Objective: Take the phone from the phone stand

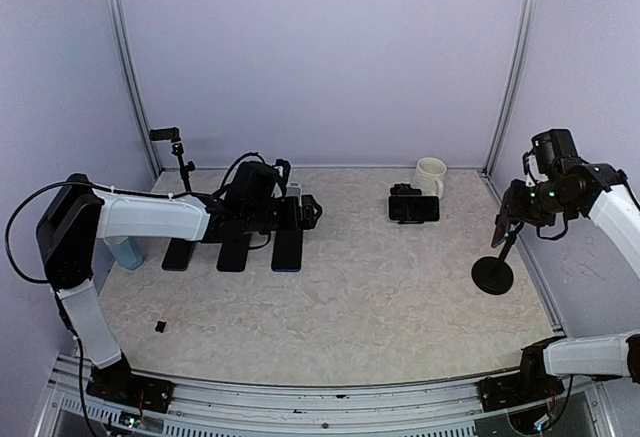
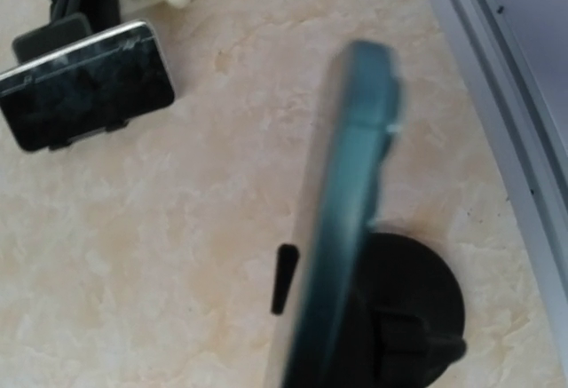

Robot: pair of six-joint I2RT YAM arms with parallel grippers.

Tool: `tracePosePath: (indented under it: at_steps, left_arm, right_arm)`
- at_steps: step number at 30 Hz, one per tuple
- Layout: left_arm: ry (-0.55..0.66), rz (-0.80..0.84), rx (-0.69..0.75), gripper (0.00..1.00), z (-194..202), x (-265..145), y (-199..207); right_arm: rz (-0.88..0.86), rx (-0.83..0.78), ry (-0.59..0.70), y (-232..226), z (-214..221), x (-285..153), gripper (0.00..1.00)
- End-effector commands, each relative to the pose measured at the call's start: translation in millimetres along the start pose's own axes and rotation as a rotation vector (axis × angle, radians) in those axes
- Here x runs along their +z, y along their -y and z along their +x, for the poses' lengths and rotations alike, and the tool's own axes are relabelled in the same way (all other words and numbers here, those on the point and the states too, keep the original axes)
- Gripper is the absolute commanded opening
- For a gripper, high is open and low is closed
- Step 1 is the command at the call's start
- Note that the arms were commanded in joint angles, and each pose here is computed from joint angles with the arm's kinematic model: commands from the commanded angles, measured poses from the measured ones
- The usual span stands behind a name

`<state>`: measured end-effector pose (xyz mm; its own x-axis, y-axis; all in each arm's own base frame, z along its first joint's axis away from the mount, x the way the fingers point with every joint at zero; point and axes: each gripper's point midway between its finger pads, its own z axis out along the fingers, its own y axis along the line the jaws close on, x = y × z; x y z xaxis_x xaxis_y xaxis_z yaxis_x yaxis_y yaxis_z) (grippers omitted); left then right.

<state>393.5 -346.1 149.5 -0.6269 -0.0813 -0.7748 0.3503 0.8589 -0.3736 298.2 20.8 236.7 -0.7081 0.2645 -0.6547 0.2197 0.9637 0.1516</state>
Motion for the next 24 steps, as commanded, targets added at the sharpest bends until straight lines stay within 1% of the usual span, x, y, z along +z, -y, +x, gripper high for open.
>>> tracePosePath:
  at_steps: [1,8,11,12,15,24]
  left_arm:
    - [0.034,-0.001,-0.012,0.99,-12.1,-9.1,-2.3]
    - [0.042,-0.004,-0.012,0.99,-15.8,-12.1,-3.7]
    - [0.044,0.001,-0.014,0.99,-17.1,-11.9,-2.9]
    - [0.044,0.002,-0.015,0.99,-17.6,-12.1,-2.6]
    - [0.046,0.004,-0.014,0.99,-18.9,-12.8,-2.0]
    - [0.057,0.019,0.007,0.99,-25.3,-18.5,3.8]
  right_arm:
    - [0.008,0.045,0.024,3.1,-5.2,3.0,0.34]
    - [-0.021,0.050,0.033,-1.7,-8.5,-0.7,0.14]
    - [-0.066,0.041,0.035,-9.7,-10.6,-3.3,0.02]
    - [-0.090,0.033,0.041,-13.9,-12.5,-5.6,0.00]
    - [-0.183,0.030,0.060,-30.0,-18.9,-15.5,0.00]
    - [-0.423,-0.105,0.084,-73.2,-32.7,-43.7,0.00]
